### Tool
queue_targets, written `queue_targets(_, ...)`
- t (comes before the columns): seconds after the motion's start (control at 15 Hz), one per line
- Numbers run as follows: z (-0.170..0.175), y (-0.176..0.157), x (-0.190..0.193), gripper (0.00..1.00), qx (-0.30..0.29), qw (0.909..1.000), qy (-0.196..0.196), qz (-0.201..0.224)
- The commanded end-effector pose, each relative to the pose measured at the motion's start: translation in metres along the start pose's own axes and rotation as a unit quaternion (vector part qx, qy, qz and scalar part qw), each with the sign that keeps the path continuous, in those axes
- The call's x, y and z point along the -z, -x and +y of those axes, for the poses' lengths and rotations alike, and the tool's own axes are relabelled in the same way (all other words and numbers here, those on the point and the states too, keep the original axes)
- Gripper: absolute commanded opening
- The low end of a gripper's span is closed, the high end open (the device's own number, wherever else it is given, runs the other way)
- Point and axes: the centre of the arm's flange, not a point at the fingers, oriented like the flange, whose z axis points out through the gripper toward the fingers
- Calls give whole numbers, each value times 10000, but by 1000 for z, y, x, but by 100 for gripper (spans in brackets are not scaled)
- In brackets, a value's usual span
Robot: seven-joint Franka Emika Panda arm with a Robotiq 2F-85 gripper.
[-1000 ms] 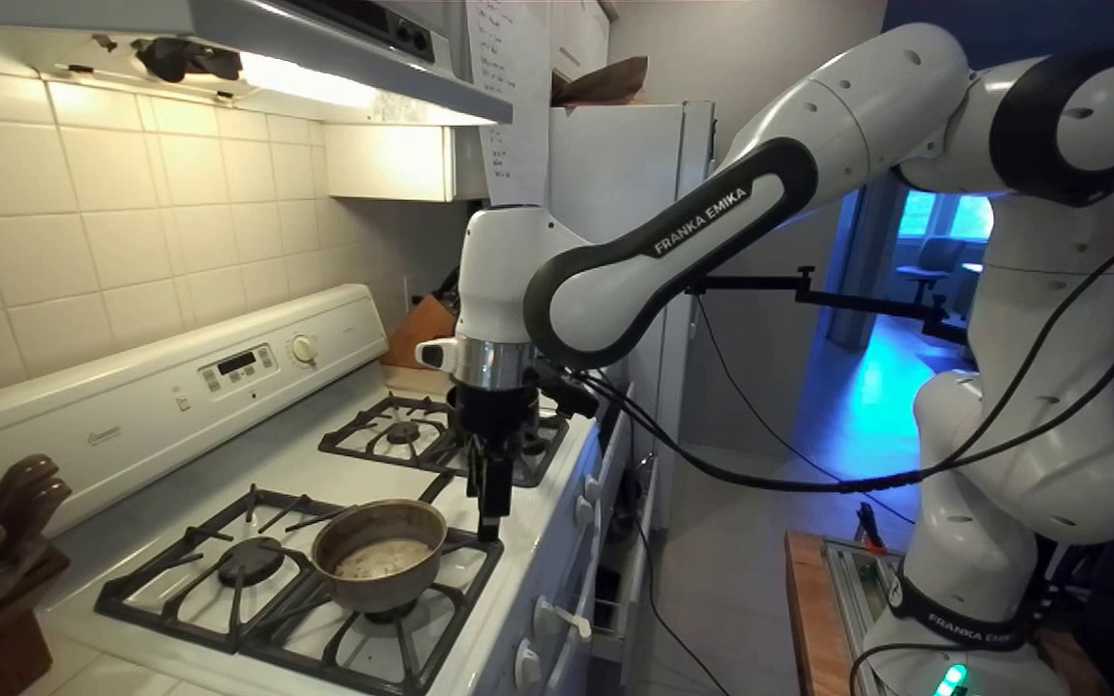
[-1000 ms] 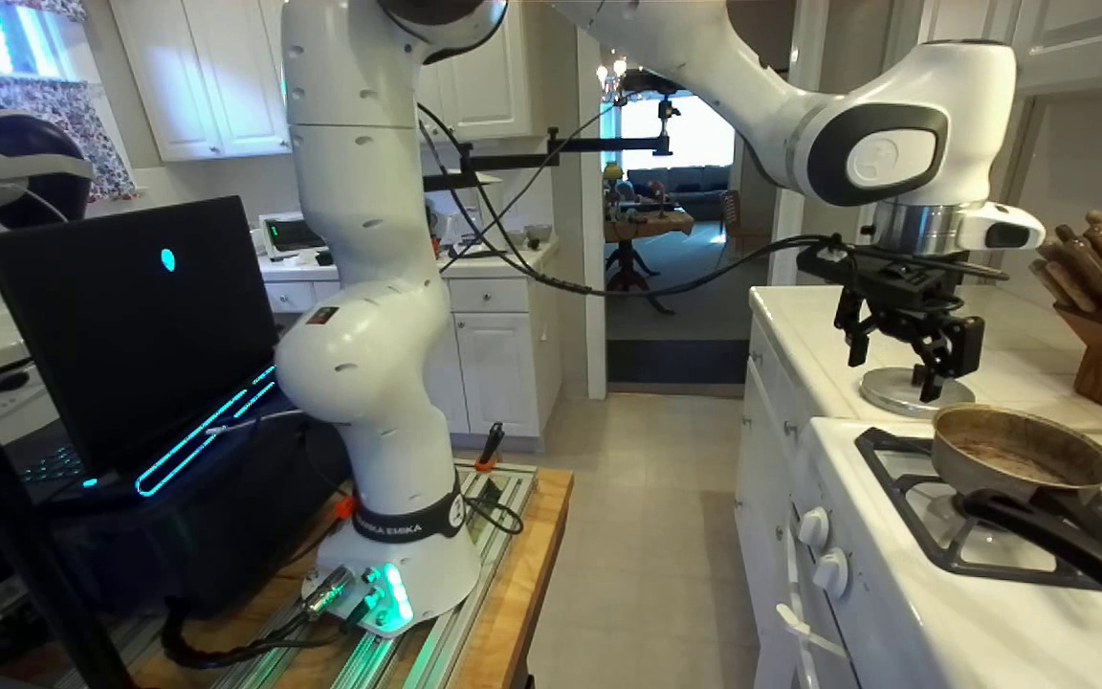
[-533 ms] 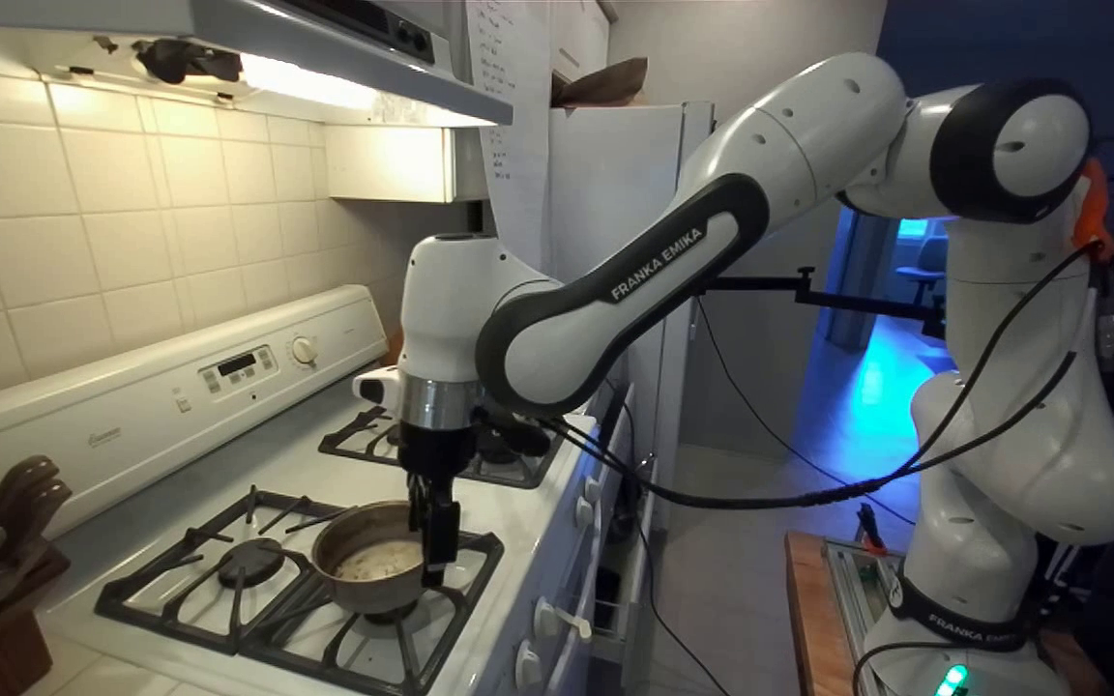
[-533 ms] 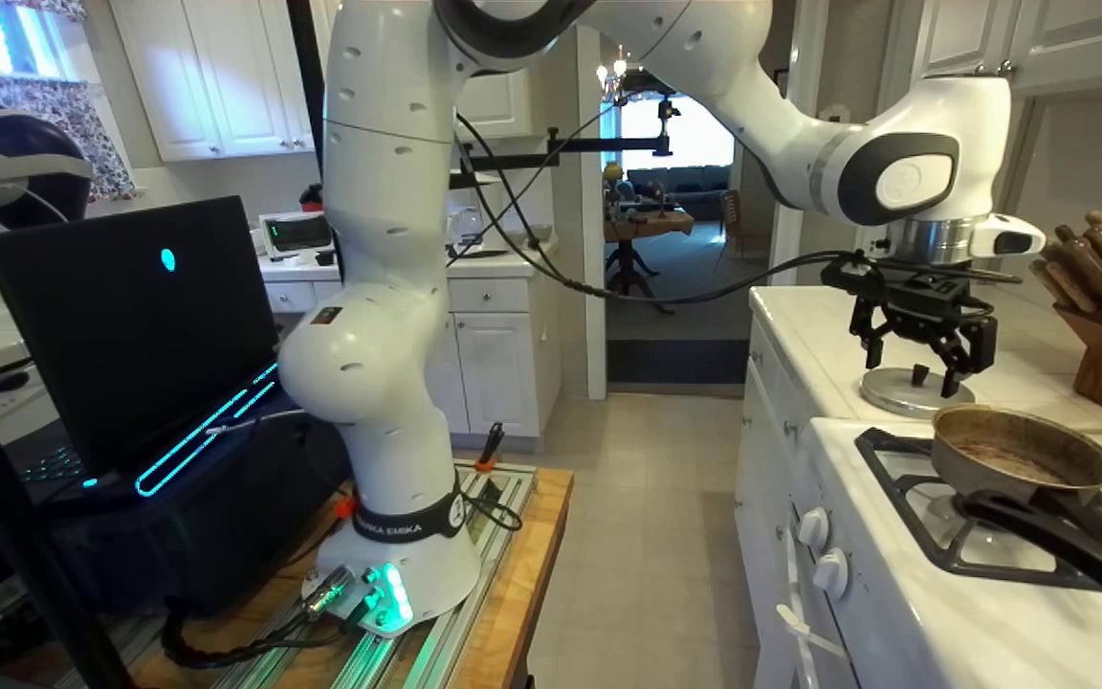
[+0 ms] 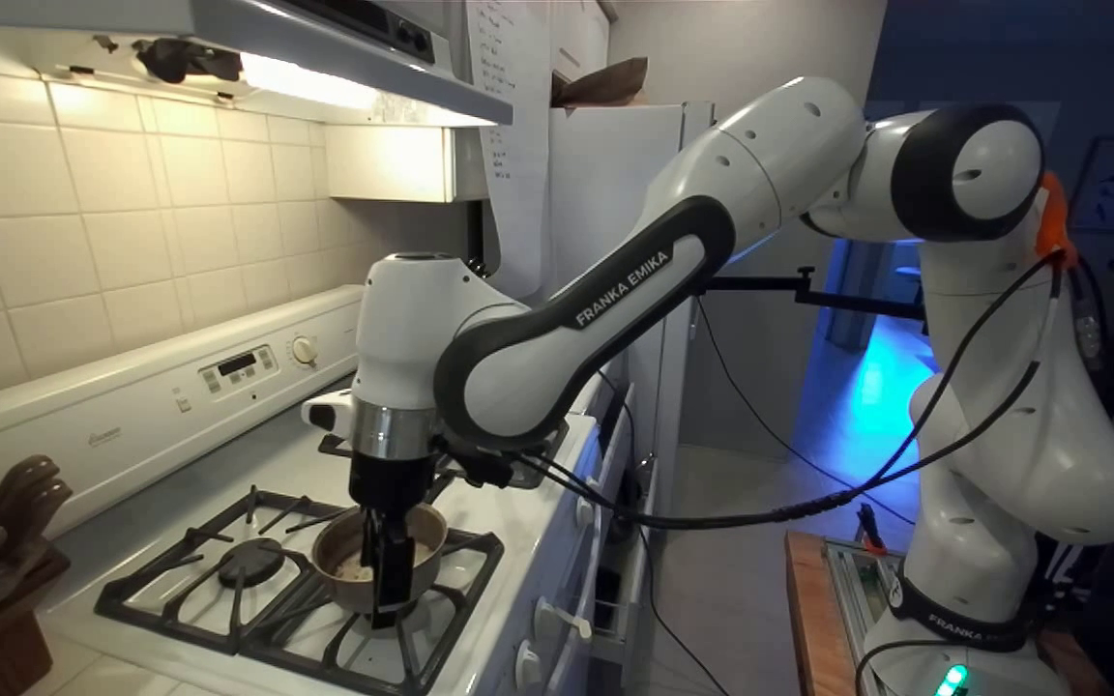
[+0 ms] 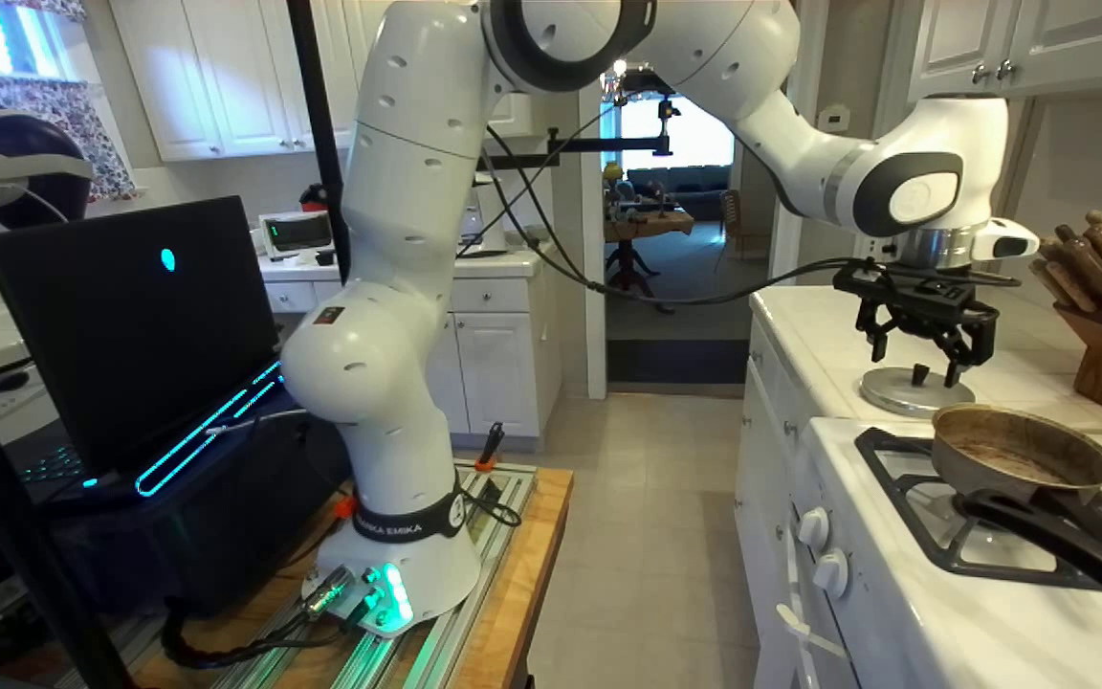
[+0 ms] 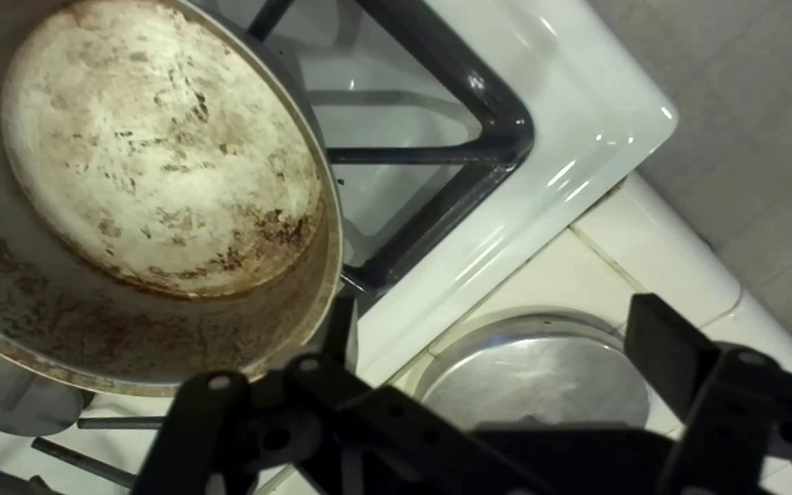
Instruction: Put the lid on the pot
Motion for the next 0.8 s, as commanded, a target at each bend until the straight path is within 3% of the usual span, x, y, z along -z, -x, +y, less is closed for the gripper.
queue_targets(0.0,-10,-25,-10,100,17,10000,8,43)
queue_targets(0.6,-40,-60,-37,100,100,9999,87,-63)
queue_targets(0.67,-38,-41,-30,100,142,9999,33,6)
queue_targets(0.73,-41,-44,-33,100,148,9999,18,9)
